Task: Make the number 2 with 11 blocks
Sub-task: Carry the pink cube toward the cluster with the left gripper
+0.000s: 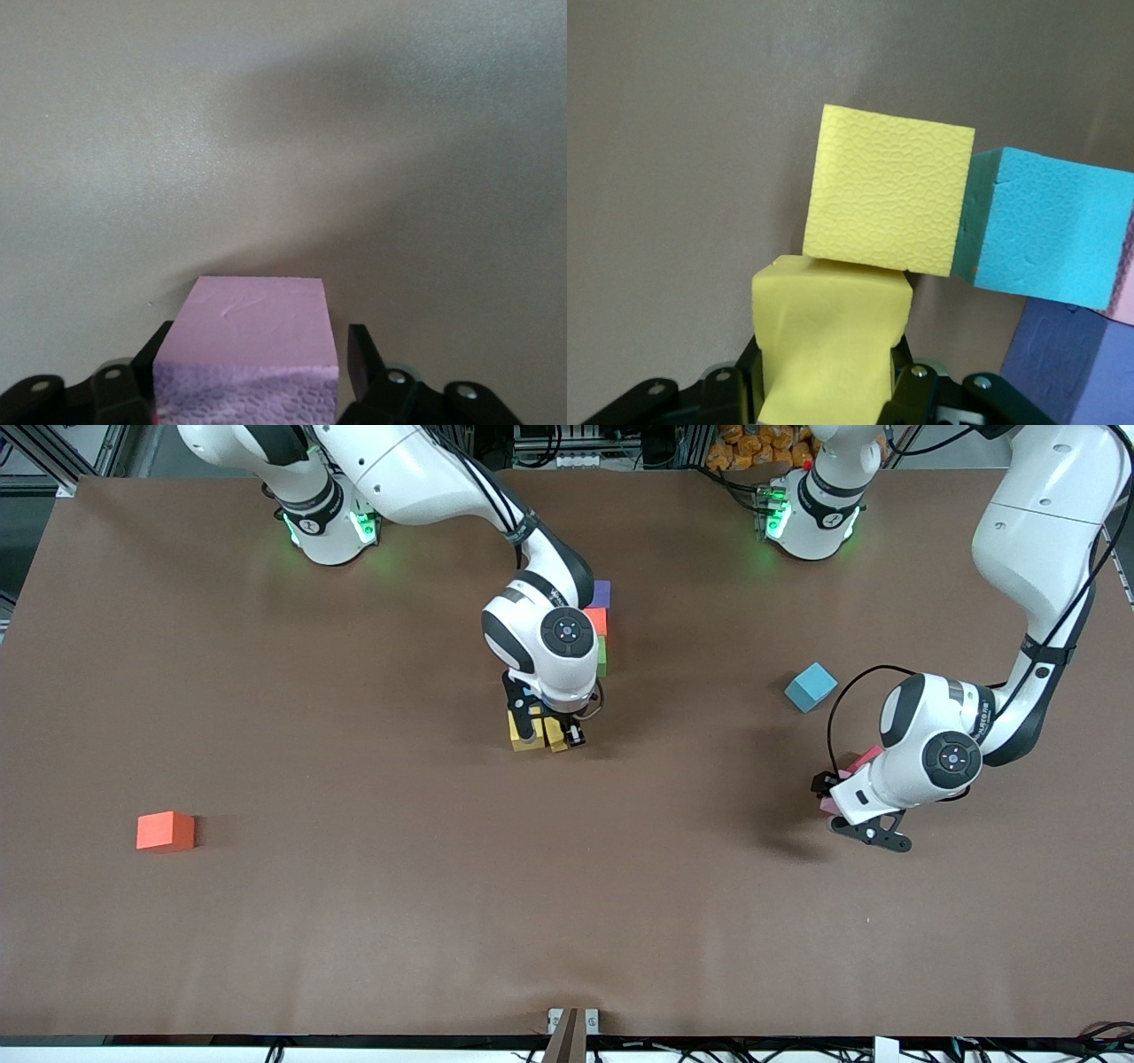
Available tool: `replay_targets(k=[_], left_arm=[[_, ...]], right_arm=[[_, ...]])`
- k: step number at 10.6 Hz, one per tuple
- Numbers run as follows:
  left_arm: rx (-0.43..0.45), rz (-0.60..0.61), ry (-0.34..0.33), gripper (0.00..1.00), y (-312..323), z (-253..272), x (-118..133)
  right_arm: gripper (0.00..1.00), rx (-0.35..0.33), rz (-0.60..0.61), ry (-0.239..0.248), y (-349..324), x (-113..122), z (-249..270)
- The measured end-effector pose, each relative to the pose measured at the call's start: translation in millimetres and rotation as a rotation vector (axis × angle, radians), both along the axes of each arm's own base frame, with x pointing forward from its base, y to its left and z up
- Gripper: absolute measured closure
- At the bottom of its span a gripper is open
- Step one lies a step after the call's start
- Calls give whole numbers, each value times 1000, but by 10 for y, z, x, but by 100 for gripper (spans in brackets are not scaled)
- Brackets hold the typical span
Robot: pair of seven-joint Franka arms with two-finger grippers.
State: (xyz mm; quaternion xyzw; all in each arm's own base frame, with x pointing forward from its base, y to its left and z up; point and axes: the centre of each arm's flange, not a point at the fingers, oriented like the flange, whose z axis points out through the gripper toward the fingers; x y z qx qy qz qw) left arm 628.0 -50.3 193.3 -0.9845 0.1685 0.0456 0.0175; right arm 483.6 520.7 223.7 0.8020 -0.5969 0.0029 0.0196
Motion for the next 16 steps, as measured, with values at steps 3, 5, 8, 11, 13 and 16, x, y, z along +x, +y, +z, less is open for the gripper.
replay_targets(k=[3,5,8,11,13,16], left_arm=[[-2,-1,4,29,-9,-26,-6],[-3,-2,-1,35,-33,-5,9],[-7,12,-26,40,-110,110,77],[28,81,-24,40,-393,579,62],[65,193,-29,40,-723,1013,-50],[84,428,-25,41,-1119,1427,-247]], right_arm=[[44,-10,-4,7,-13,-10,-79],[44,-16,-8,3,-13,-13,-90],[44,-21,-7,1,-16,-14,-93],[44,-23,-14,1,-18,-14,-94],[44,-24,-21,1,-19,-14,-94],[44,-25,-31,1,-18,-16,-95]])
